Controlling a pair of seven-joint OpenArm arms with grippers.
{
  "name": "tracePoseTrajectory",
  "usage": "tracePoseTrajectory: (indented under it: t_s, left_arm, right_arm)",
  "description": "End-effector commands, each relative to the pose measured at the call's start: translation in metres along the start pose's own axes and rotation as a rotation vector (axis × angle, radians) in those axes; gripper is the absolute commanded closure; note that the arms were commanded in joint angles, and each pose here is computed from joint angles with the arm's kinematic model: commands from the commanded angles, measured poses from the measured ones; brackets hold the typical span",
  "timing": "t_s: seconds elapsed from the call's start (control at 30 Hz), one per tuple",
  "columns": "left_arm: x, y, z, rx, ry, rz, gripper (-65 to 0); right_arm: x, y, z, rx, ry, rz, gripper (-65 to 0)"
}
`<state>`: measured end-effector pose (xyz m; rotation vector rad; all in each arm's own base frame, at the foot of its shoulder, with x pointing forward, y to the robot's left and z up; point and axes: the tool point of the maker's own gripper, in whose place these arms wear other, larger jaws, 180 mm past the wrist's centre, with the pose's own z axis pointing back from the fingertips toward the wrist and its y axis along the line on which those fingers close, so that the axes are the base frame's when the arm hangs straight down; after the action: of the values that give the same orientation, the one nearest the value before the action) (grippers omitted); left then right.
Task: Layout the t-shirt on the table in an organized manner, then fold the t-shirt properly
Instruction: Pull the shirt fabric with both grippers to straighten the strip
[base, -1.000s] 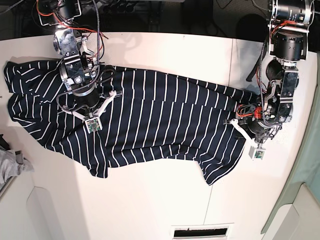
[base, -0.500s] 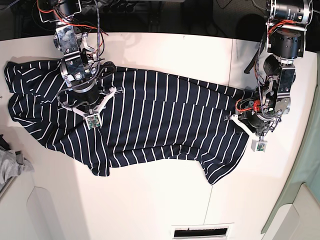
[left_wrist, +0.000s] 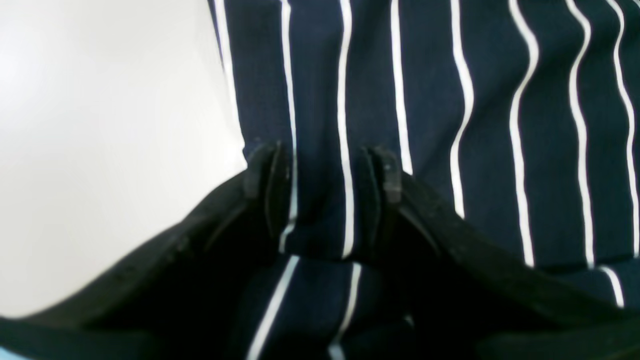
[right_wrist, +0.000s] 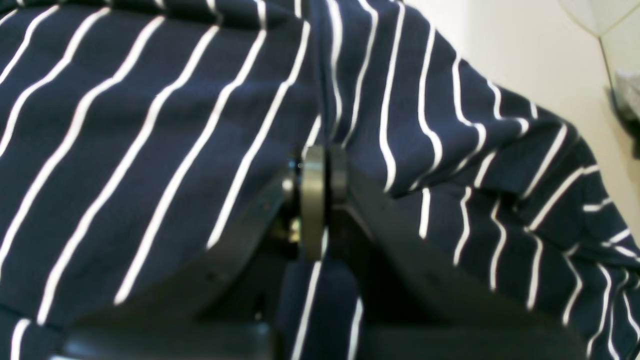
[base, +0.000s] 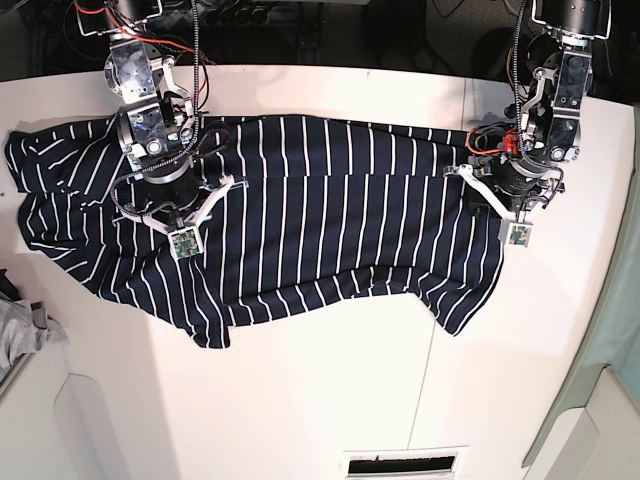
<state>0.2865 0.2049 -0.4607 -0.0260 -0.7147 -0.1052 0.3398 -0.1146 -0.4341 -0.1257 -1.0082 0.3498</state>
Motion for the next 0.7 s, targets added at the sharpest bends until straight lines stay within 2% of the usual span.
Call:
tracePoseTrajectory:
  t_s: [0.0,0.43,0.53,0.67]
  left_arm:
    - [0.007,0.001,0.003,-0.001,-0.011,-0.014,-27.1]
    - [0.108,-0.002,0.026,0.000,-0.258,-0.052,-27.1]
    - [0.130,0.013,0.024,0.025,-0.316,-0.060,-27.1]
    - [0.139,0.047,0.000,0.079,-0.298,-0.022,-27.1]
  right_arm:
    - [0.020,-0.006,0.001,-0.015,-0.061,-0.001,0.0]
    - [0.015,-0.002,0.006,-0.009,-0.058,-0.003,0.0]
    - [0.014,-0.002,0.007,-0.008,-0.056,-0.003,0.0]
    - [0.014,-0.002,0.007,-0.008,-0.056,-0.003,0.0]
